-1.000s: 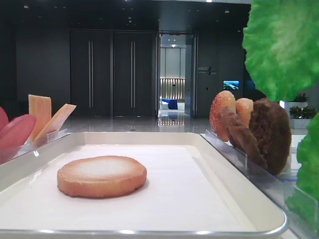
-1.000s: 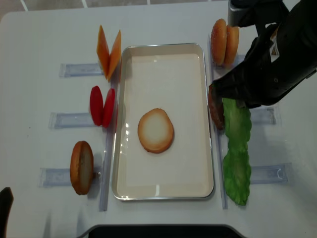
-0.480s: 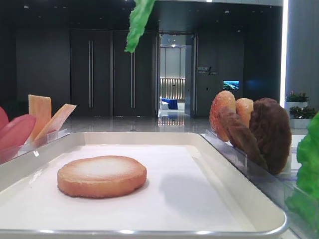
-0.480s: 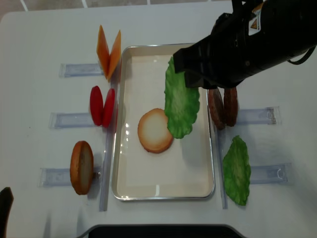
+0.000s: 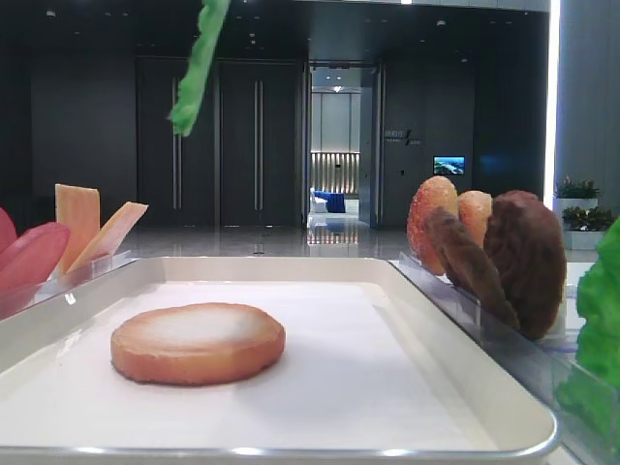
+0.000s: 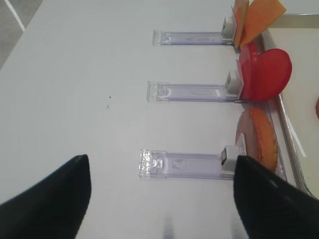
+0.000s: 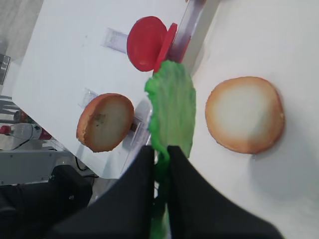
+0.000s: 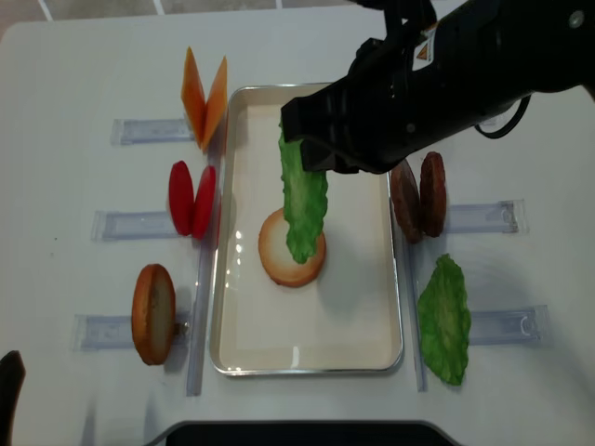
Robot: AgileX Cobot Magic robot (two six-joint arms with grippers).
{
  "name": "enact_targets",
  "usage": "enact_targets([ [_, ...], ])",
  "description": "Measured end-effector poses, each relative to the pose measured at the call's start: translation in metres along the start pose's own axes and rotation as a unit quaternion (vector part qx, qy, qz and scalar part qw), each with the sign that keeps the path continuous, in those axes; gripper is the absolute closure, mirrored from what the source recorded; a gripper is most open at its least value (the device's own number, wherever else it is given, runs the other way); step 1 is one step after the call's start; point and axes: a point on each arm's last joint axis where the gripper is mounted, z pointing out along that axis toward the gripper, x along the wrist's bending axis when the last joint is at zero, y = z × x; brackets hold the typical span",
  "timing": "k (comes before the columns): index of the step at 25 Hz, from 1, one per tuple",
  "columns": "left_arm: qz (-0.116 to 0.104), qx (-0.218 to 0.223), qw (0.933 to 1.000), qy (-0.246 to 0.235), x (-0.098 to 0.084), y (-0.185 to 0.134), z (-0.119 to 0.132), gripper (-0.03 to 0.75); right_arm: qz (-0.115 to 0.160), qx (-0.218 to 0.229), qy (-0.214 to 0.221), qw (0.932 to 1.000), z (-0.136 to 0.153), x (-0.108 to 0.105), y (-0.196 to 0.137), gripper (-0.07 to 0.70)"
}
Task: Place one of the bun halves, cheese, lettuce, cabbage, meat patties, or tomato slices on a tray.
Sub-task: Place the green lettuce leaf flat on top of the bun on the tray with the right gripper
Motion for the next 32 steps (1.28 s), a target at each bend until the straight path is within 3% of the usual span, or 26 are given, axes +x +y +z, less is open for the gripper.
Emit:
enact_targets([
  [12, 0.000, 0.000, 1.0000, 0.000, 0.000, 0.000, 0.000, 0.020, 0.000, 0.046, -0.018, 0.9988, 0.070, -0.014, -0.004, 0.590],
  [22, 0.000, 0.000, 1.0000, 0.000, 0.000, 0.000, 0.000, 0.020, 0.007, 0.010, -0.005, 0.9999, 0.075, -0.013, 0.003, 0.590],
  [28, 0.000, 0.000, 1.0000, 0.000, 0.000, 0.000, 0.000, 0.020, 0.006, 0.006, -0.001, 1.0000, 0.077, -0.013, 0.004, 0.590],
  [32, 0.000, 0.000, 1.0000, 0.000, 0.000, 0.000, 0.000, 0.020, 0.021, 0.021, 0.015, 0.9995, 0.093, -0.016, 0.002, 0.590],
])
